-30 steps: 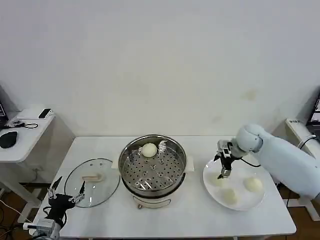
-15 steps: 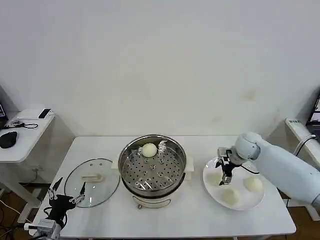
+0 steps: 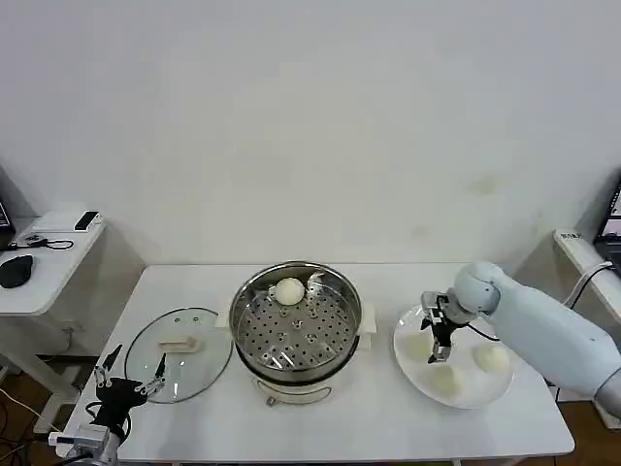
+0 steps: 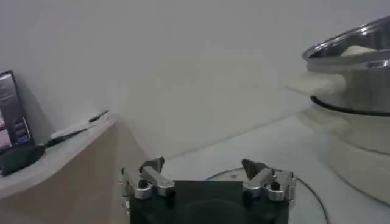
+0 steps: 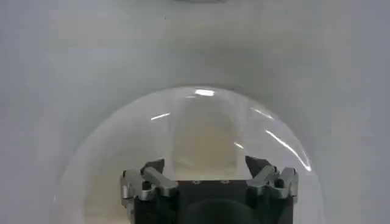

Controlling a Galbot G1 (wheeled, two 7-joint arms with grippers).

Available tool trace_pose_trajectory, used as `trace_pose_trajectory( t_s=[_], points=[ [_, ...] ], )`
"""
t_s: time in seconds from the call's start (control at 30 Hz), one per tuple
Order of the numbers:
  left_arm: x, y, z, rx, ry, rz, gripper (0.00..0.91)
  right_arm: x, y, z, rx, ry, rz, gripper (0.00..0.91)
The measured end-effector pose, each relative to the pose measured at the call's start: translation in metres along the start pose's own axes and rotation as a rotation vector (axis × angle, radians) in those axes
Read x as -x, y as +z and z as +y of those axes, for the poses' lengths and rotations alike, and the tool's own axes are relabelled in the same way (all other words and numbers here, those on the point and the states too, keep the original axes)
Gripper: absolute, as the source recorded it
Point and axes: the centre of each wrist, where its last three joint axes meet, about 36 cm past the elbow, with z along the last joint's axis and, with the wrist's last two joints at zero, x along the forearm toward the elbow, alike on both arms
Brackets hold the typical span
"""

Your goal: Take steamed baozi put them in steamer then cover it.

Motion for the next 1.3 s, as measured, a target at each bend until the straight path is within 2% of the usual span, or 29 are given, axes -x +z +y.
trace_pose_trajectory(
  t_s=[0.3, 0.33, 0.37, 0.4, 0.47, 0.93, 1.3],
  points=[
    [0.000, 0.002, 0.002, 0.004, -0.001, 0.004, 0.907, 0.008, -0.002, -0.002, 0.004, 0.006, 0.006, 0.907],
    [0.000, 0.003, 0.001, 0.003, -0.001, 0.004, 0.907, 0.008, -0.002, -0.002, 0.004, 0.006, 0.007, 0.846],
    [0.001, 0.003, 0.001, 0.002, -0.001, 0.005, 0.907, 0.008, -0.002, -0.002, 0.005, 0.006, 0.007, 0.846],
    [0.001, 0.003, 0.001, 0.002, -0.001, 0.005, 0.907, 0.009, -0.002, -0.003, 0.006, 0.006, 0.007, 0.756],
    [0.001, 0.004, 0.001, 0.002, -0.001, 0.006, 0.907, 0.009, -0.002, -0.003, 0.006, 0.006, 0.007, 0.715],
    [0.003, 0.006, 0.002, 0.004, -0.002, 0.008, 0.907, 0.005, 0.001, -0.005, 0.016, 0.007, -0.002, 0.685],
    [0.007, 0.007, -0.002, 0.000, 0.001, 0.006, 0.907, -0.017, 0.006, -0.010, 0.022, 0.027, -0.008, 0.685]
  ],
)
